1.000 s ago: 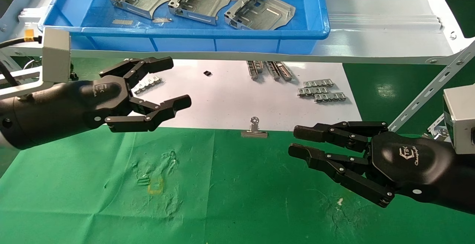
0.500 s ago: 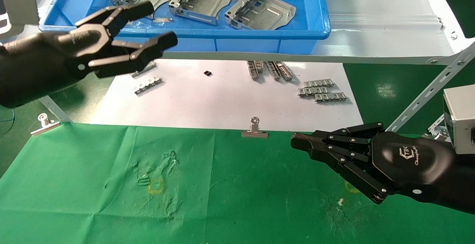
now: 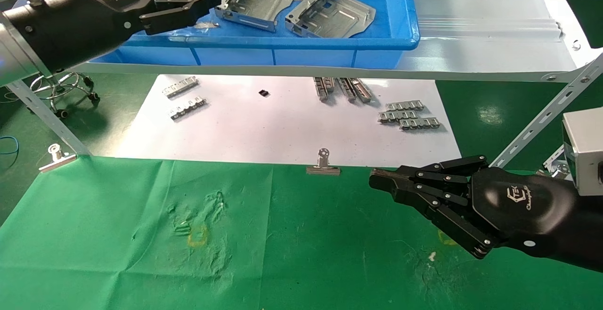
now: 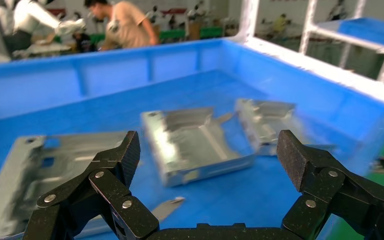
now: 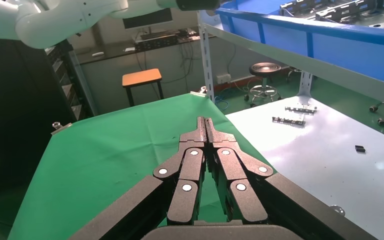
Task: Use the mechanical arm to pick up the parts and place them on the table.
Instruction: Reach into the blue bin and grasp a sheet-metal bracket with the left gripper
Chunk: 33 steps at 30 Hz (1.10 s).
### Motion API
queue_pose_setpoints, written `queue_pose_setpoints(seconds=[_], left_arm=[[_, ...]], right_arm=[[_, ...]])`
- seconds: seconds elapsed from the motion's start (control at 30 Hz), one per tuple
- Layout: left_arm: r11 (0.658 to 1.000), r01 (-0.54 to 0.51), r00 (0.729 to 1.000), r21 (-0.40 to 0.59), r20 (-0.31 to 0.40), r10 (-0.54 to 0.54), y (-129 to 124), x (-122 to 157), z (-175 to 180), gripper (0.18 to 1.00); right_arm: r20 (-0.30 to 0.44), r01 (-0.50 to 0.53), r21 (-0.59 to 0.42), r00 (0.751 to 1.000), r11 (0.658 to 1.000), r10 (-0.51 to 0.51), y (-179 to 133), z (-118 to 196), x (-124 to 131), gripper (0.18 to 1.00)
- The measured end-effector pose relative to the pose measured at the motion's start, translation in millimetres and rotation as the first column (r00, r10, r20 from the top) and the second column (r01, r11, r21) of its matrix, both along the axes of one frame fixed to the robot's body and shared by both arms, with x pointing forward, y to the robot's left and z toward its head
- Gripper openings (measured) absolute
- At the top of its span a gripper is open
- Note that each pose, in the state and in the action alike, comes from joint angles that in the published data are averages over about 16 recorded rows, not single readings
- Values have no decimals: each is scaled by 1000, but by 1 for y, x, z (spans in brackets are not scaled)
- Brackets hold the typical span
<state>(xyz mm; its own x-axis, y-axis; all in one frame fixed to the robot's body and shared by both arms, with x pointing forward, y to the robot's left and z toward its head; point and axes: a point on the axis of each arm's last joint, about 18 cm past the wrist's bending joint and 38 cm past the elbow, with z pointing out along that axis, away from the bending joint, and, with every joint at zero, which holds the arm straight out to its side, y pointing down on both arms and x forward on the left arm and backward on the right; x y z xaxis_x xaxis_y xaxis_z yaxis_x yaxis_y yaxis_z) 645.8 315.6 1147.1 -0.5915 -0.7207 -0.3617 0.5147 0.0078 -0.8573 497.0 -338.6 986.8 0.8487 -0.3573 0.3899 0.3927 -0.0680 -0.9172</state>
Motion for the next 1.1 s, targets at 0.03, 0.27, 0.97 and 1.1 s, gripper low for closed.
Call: queue_pose_setpoints(seconds=[0.03,0.27,0.97,1.1], left_arm=[[1000,-14,1000,0,-3,14,1,3,3,1001],[994,-110,994,-1,-19,110,11,21,20,1001],[988,-149,986,24,-75,151,1,37,40,1001],[992,-127,988,27,-85,128,-10,40,38,1001]], right_arm=[[0,0,0,1000,1000,0,0,0,0,192],[0,0,0,1000,1000,0,0,0,0,192],[0,0,0,1000,1000,0,0,0,0,192],[0,0,0,1000,1000,0,0,0,0,192]])
